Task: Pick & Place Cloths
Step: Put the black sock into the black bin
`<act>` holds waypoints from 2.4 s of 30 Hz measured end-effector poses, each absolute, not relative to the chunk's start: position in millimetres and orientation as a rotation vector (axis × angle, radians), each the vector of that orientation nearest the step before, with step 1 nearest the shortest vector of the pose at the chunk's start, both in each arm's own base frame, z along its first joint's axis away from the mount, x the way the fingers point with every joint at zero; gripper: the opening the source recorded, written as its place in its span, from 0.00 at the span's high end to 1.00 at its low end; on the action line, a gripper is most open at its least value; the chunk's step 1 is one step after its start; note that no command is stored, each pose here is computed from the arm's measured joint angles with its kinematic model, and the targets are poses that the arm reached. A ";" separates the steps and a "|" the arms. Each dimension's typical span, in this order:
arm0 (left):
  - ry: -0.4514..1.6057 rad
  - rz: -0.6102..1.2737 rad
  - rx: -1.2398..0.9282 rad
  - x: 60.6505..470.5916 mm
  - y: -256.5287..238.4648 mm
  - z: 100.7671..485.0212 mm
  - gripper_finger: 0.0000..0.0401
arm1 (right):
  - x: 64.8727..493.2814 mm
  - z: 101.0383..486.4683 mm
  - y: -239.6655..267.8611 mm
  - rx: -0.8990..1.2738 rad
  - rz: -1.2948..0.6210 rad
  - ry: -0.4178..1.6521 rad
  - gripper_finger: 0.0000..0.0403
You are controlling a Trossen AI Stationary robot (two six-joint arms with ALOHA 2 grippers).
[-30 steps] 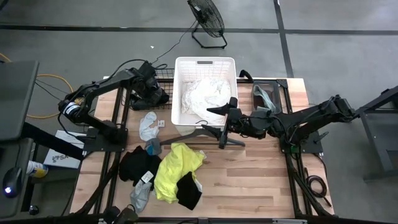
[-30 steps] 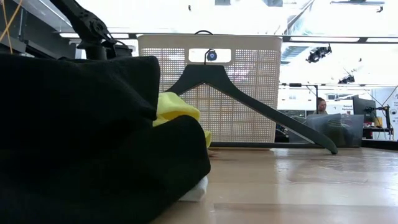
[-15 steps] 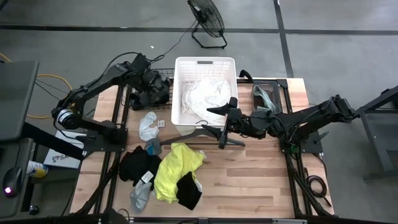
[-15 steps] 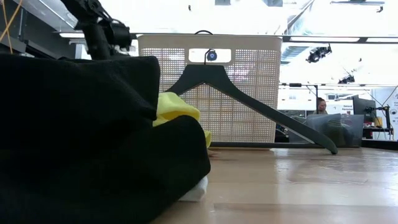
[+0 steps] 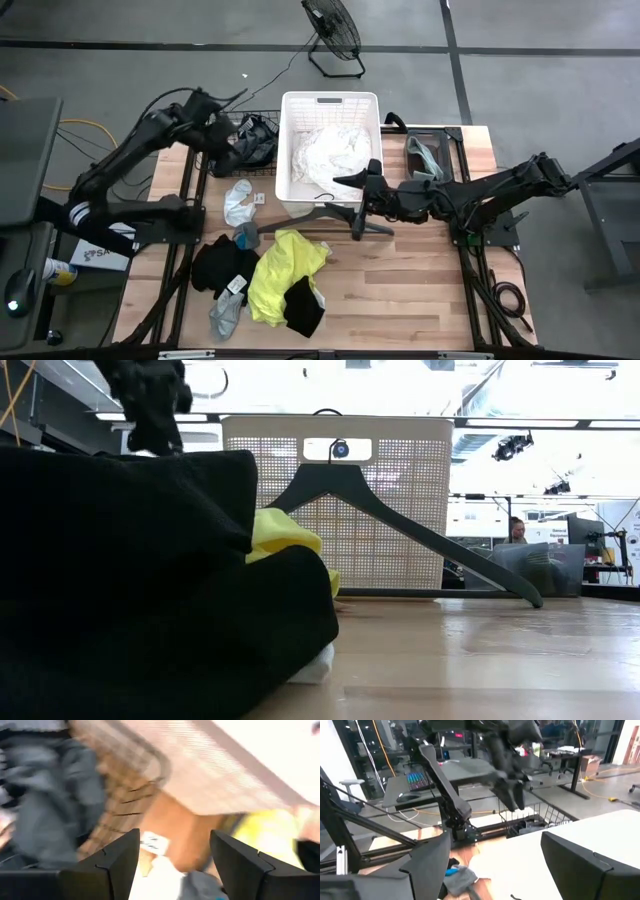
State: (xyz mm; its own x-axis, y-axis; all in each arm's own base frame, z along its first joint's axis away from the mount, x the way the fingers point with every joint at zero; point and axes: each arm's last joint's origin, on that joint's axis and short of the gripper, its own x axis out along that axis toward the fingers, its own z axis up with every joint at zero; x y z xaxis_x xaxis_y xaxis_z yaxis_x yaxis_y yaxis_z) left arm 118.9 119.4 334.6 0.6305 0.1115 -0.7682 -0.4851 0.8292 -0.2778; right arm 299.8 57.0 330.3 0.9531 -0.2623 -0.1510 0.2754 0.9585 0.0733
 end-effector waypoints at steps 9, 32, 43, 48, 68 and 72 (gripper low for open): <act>0.725 0.150 -0.383 127.4 59.9 355.6 0.41 | 297.2 328.7 67.9 0.089 -0.239 0.158 0.25; 0.851 -0.166 -0.102 205.8 -67.3 294.0 0.41 | 291.6 326.1 86.8 0.072 -0.179 0.186 0.25; 0.911 -0.252 0.046 256.8 -102.2 244.5 0.41 | 291.4 324.7 86.6 0.069 -0.181 0.200 0.25; 0.859 -0.403 0.110 273.5 -111.7 232.3 0.41 | 291.2 324.1 86.4 0.066 -0.182 0.206 0.25; 0.774 -0.390 -0.041 300.8 -125.2 215.7 0.41 | 290.9 322.1 86.3 0.058 -0.183 0.225 0.25; 0.804 -0.349 -0.130 303.5 -126.2 213.5 0.41 | 290.8 322.2 86.2 0.058 -0.183 0.225 0.25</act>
